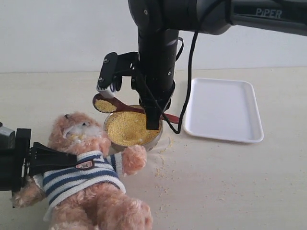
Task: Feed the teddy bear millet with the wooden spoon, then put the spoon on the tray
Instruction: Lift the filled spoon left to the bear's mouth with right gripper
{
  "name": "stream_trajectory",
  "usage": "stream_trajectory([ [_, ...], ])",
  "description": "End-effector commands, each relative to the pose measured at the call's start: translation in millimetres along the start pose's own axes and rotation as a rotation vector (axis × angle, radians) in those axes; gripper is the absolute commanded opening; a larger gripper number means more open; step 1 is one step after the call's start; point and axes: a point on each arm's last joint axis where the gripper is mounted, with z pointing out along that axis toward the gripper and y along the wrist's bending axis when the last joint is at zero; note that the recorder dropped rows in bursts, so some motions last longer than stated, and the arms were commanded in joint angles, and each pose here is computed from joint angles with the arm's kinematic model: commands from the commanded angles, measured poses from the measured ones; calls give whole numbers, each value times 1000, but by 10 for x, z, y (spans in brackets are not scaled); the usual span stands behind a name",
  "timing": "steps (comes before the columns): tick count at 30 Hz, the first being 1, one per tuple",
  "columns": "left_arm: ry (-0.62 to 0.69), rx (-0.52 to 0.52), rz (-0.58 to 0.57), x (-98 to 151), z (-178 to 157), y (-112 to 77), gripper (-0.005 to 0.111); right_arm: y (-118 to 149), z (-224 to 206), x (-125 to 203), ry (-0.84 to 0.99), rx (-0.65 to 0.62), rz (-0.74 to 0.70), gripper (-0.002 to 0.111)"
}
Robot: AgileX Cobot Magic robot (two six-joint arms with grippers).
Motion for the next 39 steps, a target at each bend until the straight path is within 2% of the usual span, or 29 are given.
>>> stream_trajectory([
  [1, 45, 41, 7, 62, 128, -82, 5, 45, -158, -33, -91, -47, 63, 0],
  [10, 24, 53, -3, 49, 160, -105, 5, 93, -162, -83, -99, -55, 51, 0],
  [18, 20, 54, -5, 45, 160, -106, 5, 215, -164, -203, -18, 32, -61, 0],
  [29, 16, 55, -6, 42, 160, -107, 5, 298, -205, -301, 97, 188, -138, 0],
  [39, 20, 54, -5, 45, 160, -106, 5, 383, -220, -378, 102, 212, -139, 0],
])
